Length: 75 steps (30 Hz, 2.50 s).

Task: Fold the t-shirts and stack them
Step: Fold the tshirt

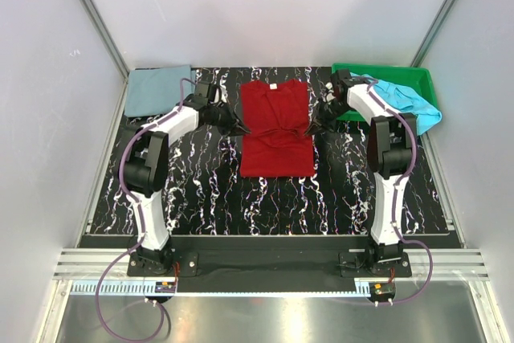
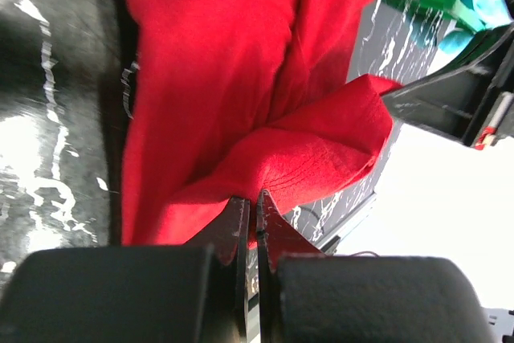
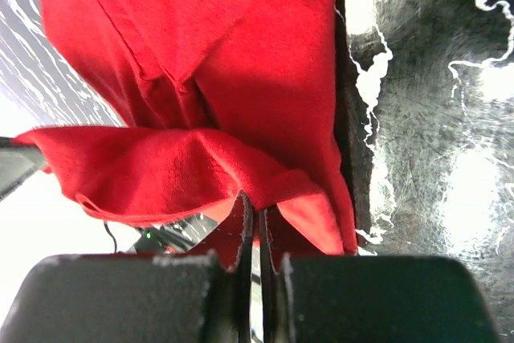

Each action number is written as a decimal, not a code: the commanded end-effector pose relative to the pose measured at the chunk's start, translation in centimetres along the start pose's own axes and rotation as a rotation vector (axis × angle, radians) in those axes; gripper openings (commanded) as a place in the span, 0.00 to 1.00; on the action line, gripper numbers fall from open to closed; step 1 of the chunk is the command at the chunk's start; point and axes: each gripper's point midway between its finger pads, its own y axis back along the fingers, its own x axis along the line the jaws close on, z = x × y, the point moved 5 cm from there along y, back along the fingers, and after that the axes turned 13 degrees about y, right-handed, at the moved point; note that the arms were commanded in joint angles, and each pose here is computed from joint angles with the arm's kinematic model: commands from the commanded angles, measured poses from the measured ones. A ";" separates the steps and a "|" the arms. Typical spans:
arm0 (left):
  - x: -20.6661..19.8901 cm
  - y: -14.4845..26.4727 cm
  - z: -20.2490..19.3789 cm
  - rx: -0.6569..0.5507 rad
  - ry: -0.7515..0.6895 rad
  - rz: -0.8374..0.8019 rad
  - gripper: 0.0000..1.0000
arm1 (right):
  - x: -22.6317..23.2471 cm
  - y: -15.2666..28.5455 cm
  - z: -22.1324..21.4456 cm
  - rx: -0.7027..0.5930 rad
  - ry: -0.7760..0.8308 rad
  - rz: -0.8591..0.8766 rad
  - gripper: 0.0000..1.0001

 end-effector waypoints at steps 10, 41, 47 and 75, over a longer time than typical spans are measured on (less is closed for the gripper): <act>-0.8 -1.4 2.7 0.022 0.007 -0.067 0.07 | 0.7 0.2 1.5 0.009 0.015 0.067 0.03; 0.0 -2.1 -5.1 0.110 -0.275 0.014 0.44 | 0.6 1.3 -3.4 0.015 0.048 0.134 0.15; 4.1 -3.2 -5.7 0.135 -0.242 0.110 0.43 | -1.6 -0.7 -6.1 0.072 0.035 0.104 0.08; 6.4 6.2 -10.0 0.003 -0.344 0.145 0.68 | -0.8 2.1 -12.0 0.028 0.110 0.068 0.67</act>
